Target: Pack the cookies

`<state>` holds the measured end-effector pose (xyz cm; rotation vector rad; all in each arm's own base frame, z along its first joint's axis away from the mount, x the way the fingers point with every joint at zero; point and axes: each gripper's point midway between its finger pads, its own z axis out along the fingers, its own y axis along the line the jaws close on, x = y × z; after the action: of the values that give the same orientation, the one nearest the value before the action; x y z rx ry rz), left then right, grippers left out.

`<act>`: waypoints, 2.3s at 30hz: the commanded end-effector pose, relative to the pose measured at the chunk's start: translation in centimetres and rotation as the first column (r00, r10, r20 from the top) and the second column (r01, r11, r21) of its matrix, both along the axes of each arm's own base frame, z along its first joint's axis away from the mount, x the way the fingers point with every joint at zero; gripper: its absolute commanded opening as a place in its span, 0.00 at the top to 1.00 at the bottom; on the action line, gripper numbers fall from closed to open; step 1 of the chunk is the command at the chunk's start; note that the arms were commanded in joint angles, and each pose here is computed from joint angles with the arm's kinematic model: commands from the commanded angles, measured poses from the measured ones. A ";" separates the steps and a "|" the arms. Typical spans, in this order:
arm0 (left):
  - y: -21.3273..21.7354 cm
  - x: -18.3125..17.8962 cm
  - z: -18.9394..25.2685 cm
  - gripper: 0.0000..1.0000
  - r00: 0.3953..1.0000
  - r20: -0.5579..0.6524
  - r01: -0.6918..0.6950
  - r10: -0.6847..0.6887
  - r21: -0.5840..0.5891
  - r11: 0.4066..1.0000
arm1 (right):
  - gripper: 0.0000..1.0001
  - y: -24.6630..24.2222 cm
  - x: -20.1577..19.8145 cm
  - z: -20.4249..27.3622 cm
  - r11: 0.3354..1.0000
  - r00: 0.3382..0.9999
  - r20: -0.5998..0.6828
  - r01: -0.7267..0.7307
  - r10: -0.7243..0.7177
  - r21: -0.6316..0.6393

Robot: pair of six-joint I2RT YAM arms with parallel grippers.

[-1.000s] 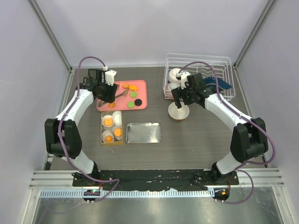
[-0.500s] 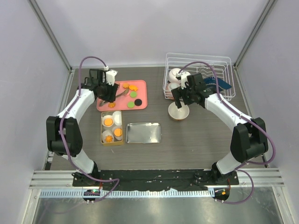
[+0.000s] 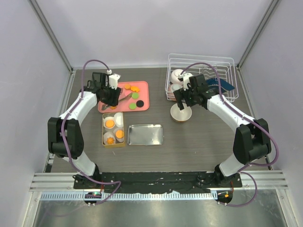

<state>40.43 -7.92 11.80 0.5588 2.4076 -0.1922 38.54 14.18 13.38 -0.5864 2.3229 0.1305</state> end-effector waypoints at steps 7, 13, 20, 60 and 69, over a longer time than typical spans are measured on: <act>-0.6 1.5 1.4 0.47 0.997 0.071 0.013 -0.012 -0.014 1.000 | 0.00 0.4 1.1 1.5 1.000 0.999 0.044 -0.005 0.005 0.003; -0.8 1.4 1.3 0.50 0.997 0.069 0.024 -0.023 -0.012 1.000 | 0.00 0.4 1.1 1.5 1.000 0.999 0.046 -0.005 0.005 0.001; -1.4 1.4 1.1 0.54 0.997 0.060 0.040 -0.038 -0.020 0.999 | 0.00 0.3 1.1 1.6 1.000 0.999 0.049 -0.004 0.003 0.002; -0.1 0.4 3.8 0.54 0.991 0.134 -0.001 -0.002 0.025 1.000 | 0.00 0.4 1.1 1.8 1.000 0.999 0.050 -0.007 0.007 0.003; 0.4 1.6 2.5 0.50 0.993 0.117 -0.016 0.010 0.049 0.999 | 0.00 0.4 1.1 1.6 1.000 0.999 0.046 -0.008 0.008 0.000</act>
<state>40.19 -7.64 13.23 0.5634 2.3655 -0.1235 38.55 14.20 13.15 -0.5916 2.3278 0.1285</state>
